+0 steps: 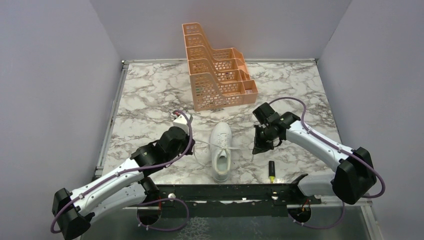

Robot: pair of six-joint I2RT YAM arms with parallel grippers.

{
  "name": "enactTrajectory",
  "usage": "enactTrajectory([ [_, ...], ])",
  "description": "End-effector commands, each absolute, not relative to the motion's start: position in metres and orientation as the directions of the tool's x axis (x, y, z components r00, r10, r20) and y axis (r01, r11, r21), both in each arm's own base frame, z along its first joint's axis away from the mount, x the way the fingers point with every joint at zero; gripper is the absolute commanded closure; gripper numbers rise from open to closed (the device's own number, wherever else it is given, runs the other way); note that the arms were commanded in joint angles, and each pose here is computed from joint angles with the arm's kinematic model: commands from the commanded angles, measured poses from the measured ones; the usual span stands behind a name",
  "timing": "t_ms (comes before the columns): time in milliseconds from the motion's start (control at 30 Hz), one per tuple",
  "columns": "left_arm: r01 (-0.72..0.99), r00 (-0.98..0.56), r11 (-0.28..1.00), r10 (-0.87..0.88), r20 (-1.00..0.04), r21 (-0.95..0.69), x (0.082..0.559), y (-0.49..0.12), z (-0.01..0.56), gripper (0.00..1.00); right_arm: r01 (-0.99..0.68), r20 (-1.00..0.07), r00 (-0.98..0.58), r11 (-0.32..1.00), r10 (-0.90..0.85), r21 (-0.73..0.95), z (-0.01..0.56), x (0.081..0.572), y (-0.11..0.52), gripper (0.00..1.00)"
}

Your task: Tie the shoes

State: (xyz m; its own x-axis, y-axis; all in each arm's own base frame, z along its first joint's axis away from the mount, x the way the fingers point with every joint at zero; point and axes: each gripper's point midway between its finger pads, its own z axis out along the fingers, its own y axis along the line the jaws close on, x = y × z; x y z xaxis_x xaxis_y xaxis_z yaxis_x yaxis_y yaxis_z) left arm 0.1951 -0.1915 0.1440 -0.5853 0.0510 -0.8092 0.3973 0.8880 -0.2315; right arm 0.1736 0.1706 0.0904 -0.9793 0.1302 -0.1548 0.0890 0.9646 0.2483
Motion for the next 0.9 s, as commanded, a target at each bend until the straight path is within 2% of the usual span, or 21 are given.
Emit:
enactTrajectory([
  [0,0.183,-0.62,0.941,-0.113,-0.776,-0.283,0.194,-0.162,0.138,1.0,0.117,-0.172,-0.974,0.975,0.149,0.187,0.079,0.178,0.158,0.99],
  [267,0.087,-0.629,0.956,-0.165,-0.76,-0.279,0.193,-0.147,0.129,1.0,0.141,-0.173,-0.97,0.976,0.17,0.167,0.068,0.183,0.149,0.99],
  [567,0.101,-0.707,0.966,-0.098,-0.7,-0.237,0.189,-0.157,0.106,1.0,0.134,-0.175,-0.971,0.978,0.161,0.157,0.057,0.189,0.143,0.99],
  [633,0.148,-0.691,0.956,-0.083,-0.718,-0.253,0.191,-0.164,0.114,1.0,0.094,-0.212,-0.968,0.978,0.134,0.188,0.071,0.198,0.15,0.99],
  [800,0.287,-0.631,0.902,-0.077,-0.772,-0.324,0.194,-0.187,0.135,1.0,-0.146,-0.29,-0.956,0.934,-0.048,0.326,0.089,0.209,0.18,0.99],
  [867,0.315,-0.633,0.889,-0.064,-0.771,-0.332,0.194,-0.194,0.137,1.0,-0.233,-0.284,-0.949,0.911,-0.137,0.341,0.088,0.209,0.187,0.94],
])
